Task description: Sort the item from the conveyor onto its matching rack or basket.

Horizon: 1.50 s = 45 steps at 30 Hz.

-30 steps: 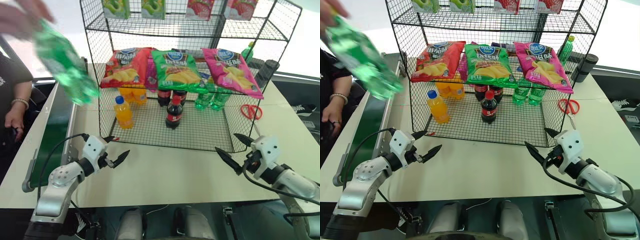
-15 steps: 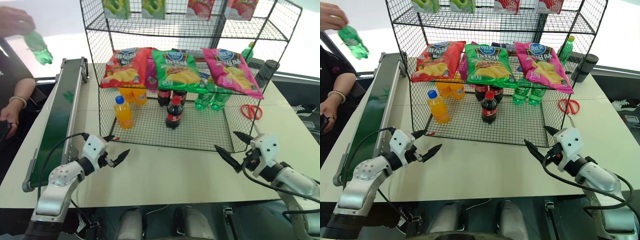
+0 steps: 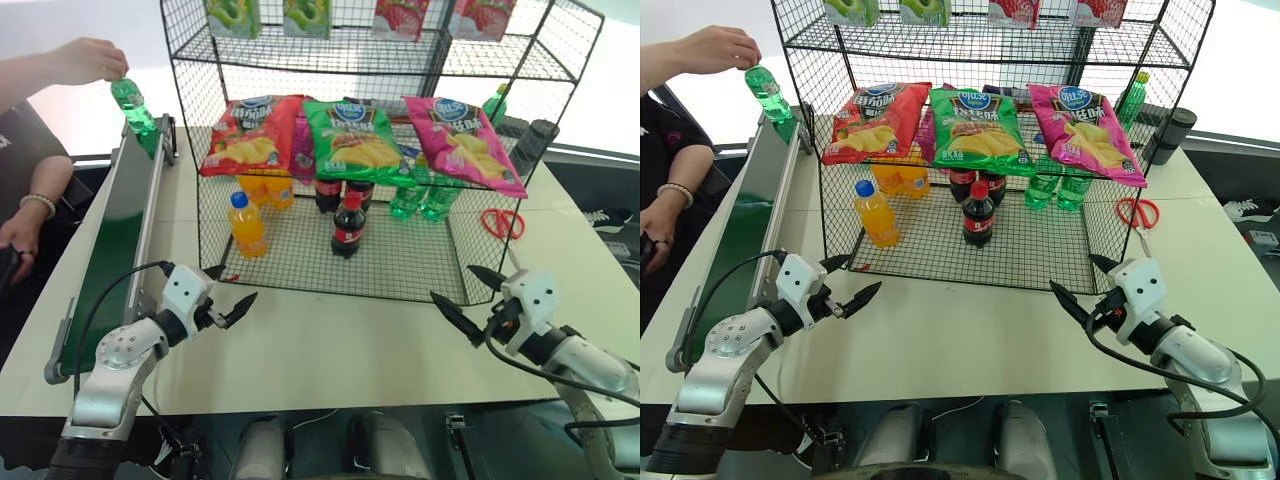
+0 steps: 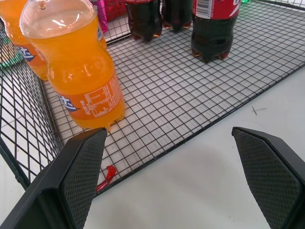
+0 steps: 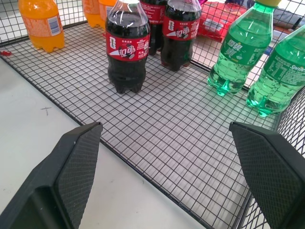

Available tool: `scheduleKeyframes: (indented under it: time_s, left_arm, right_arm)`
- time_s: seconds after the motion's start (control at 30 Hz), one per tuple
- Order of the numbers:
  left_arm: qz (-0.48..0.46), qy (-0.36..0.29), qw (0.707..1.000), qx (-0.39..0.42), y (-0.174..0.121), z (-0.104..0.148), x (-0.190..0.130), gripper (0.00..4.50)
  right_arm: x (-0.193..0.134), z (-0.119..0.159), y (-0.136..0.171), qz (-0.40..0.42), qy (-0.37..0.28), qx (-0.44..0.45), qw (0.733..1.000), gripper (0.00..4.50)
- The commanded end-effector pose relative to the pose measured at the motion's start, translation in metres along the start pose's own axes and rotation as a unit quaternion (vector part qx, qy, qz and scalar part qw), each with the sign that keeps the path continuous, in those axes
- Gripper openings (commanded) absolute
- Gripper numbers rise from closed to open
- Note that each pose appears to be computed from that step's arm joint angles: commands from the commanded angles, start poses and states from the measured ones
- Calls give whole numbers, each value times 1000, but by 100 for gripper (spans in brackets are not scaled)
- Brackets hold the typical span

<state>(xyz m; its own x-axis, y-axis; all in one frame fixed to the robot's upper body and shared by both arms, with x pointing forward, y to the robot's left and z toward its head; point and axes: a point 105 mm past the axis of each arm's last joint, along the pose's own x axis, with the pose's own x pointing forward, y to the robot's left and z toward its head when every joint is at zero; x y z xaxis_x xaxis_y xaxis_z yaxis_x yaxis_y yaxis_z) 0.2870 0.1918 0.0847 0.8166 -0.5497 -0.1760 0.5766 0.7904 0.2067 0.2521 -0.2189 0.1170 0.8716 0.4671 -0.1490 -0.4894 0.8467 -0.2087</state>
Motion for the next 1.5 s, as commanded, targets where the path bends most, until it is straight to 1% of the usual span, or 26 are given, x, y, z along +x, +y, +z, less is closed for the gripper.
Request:
scheduleKeyframes:
  time_s: [0.03,0.17,0.23,0.37,0.47,0.57,0.67,0.77,0.9,1.07,1.23,1.33,1.5]
  left_arm:
    - [14,-13,1000,5,8,8,-4,450]
    - [22,-17,1000,3,11,10,-7,450]
    - [36,-31,999,-13,16,15,-11,450]
    - [103,-72,991,-56,38,30,-30,450]
    - [213,-110,966,-102,71,36,-58,450]
    - [311,-112,938,-104,99,30,-85,450]
    - [369,-93,921,-84,115,19,-100,450]
    - [405,-94,904,-96,127,10,-112,450]
    - [428,-85,894,-102,132,-3,-117,450]
    - [427,-72,896,-100,131,-14,-114,450]
    - [426,-74,896,-102,131,-17,-110,450]
    - [427,-75,895,-103,131,-18,-107,450]
    - [433,-76,892,-105,130,-22,-104,450]
  right_arm:
    - [2,8,2,2,-20,-10,1000,444]
    - [5,11,4,6,-24,-11,1000,444]
    - [7,13,4,8,-26,-12,1000,444]
    - [10,16,5,18,-31,-14,999,444]
    - [16,21,15,43,-40,-15,998,444]
    - [24,26,30,74,-51,-15,996,444]
    - [30,29,44,101,-58,-15,993,444]
    - [38,34,63,134,-77,-4,988,444]
    - [44,33,82,167,-84,4,982,444]
    - [49,29,107,203,-91,17,975,444]
    - [52,26,107,203,-94,14,975,444]
    - [53,25,111,215,-96,3,972,444]
    - [53,23,120,237,-100,9,966,444]
